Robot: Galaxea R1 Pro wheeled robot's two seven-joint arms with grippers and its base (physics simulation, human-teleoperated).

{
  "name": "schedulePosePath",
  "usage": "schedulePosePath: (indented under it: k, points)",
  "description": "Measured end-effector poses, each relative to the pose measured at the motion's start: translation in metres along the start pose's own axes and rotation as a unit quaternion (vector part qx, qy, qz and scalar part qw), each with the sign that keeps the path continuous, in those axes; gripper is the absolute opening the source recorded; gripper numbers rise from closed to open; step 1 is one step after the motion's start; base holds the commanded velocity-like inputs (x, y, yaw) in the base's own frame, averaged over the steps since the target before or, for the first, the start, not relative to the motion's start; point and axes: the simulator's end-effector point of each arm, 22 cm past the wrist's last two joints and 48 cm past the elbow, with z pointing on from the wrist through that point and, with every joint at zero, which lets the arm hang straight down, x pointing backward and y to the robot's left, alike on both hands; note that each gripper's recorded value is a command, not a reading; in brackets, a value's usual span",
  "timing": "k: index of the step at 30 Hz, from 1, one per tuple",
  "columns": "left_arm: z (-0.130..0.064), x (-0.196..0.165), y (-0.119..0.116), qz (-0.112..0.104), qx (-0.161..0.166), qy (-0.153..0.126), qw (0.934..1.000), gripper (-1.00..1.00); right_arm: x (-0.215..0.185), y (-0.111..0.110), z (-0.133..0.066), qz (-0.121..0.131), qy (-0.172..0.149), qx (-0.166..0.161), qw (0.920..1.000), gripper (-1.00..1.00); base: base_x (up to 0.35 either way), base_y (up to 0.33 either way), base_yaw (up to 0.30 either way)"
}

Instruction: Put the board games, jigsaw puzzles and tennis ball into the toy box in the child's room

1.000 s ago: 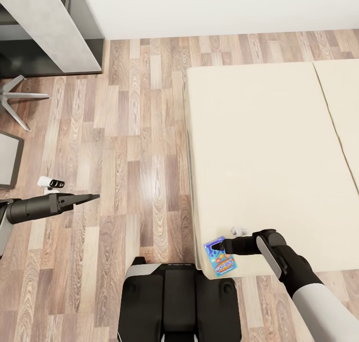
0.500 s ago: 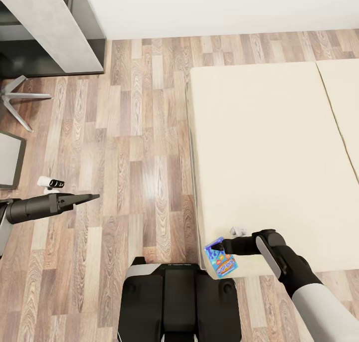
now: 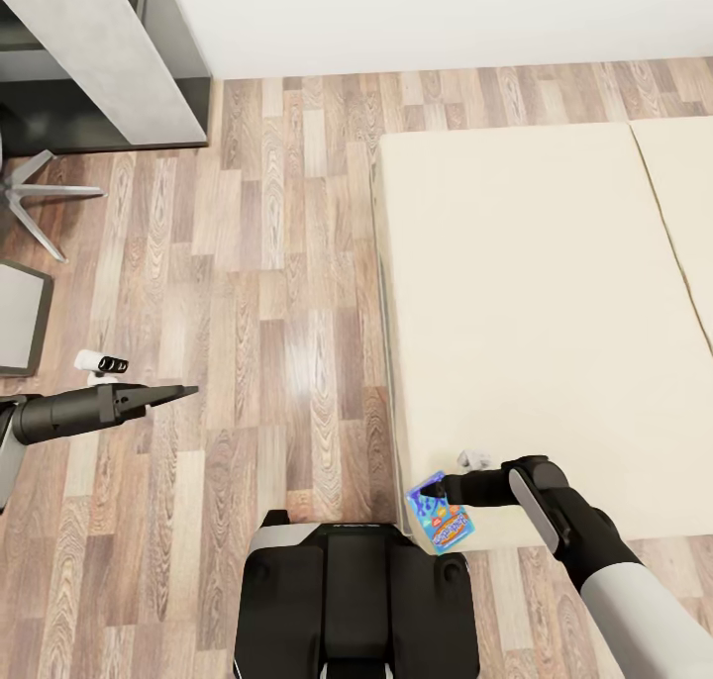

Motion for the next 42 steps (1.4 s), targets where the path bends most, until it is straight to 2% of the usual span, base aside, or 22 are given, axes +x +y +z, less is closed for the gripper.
schedulePosePath:
  k: [42]
  points:
    - [-0.0003, 0.0001, 0.0001, 0.0, 0.0, 0.0, 1.0, 1.0, -0.0001, -0.0026, -0.0014, 0.001, 0.0, 0.002, 1.0, 1.0, 0.0, 0.009, 0.0]
